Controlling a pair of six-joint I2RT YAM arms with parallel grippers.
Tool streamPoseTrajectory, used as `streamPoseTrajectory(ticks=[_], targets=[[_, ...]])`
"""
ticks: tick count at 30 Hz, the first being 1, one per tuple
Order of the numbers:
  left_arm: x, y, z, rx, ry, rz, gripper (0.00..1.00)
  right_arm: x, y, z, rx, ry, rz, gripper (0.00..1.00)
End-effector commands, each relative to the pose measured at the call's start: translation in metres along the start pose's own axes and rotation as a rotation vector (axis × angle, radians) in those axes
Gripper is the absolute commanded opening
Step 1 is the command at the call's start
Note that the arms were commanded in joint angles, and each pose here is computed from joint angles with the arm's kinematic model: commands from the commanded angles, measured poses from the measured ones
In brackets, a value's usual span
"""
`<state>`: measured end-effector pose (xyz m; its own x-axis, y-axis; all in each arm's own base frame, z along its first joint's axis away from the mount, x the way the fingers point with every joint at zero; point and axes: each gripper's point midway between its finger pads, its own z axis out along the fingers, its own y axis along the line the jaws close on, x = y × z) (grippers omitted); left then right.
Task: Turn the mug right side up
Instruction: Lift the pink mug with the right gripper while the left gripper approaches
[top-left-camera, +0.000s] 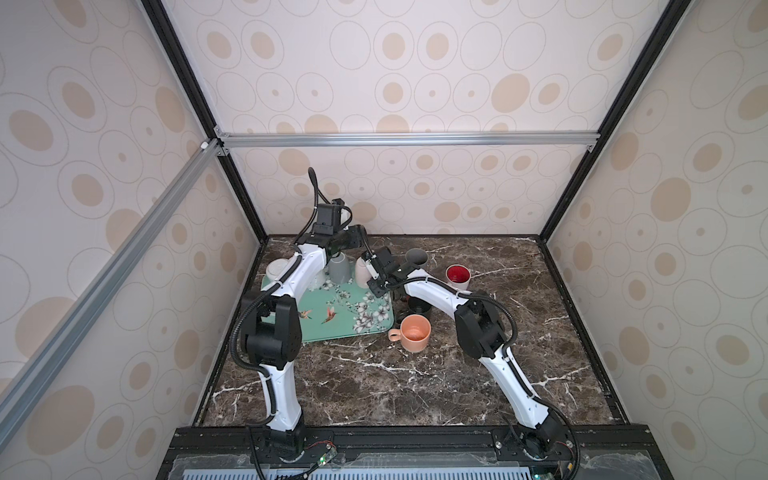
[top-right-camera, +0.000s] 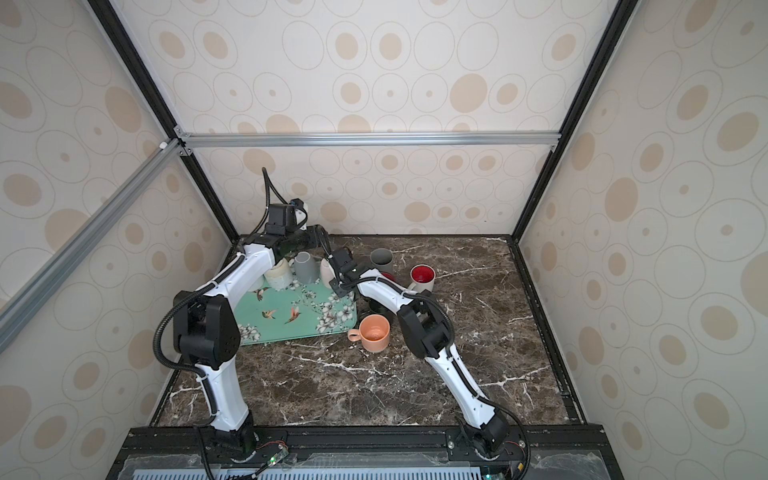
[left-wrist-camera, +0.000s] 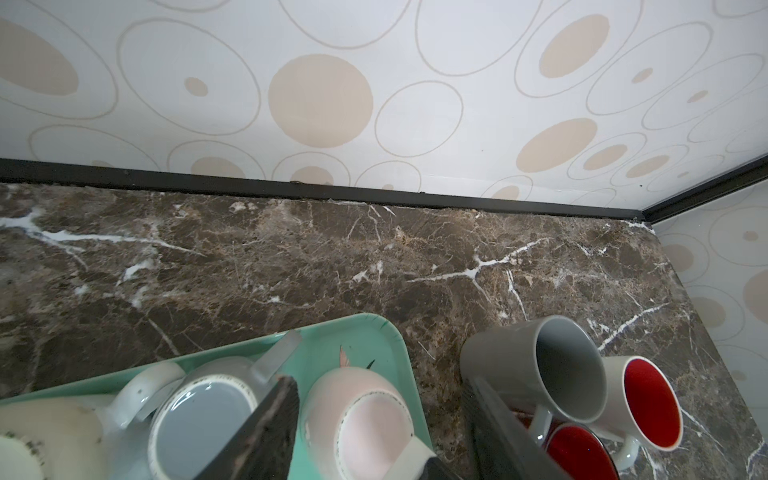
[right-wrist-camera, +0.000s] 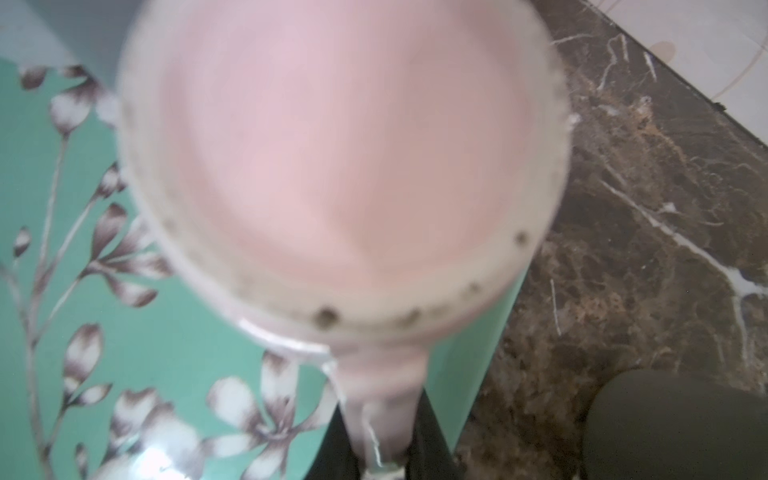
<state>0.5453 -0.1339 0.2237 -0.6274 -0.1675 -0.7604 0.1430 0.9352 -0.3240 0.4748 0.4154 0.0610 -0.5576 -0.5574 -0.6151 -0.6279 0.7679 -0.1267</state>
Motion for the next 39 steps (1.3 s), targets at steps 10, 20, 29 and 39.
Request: streamPoseTrajectory(ticks=[10, 20, 29, 39], targets=[[0.034, 0.054, -0.077, -0.124, -0.077, -0.048, 0.65, 0.002, 0.053, -0.087, 0.022, -0.131, -0.04, 0.0], [0.057, 0.079, -0.144, -0.147, -0.203, -0.1, 0.67, -0.014, 0.049, -0.143, 0.009, -0.303, 0.117, 0.0], [0.058, -0.001, -0.168, 0.327, -0.269, -0.089, 0.67, -0.045, 0.026, -0.218, -0.014, -0.471, 0.238, 0.0], [0.079, -0.071, -0.141, 0.549, -0.218, -0.079, 0.58, -0.001, -0.022, -0.268, -0.138, -0.426, 0.452, 0.0]])
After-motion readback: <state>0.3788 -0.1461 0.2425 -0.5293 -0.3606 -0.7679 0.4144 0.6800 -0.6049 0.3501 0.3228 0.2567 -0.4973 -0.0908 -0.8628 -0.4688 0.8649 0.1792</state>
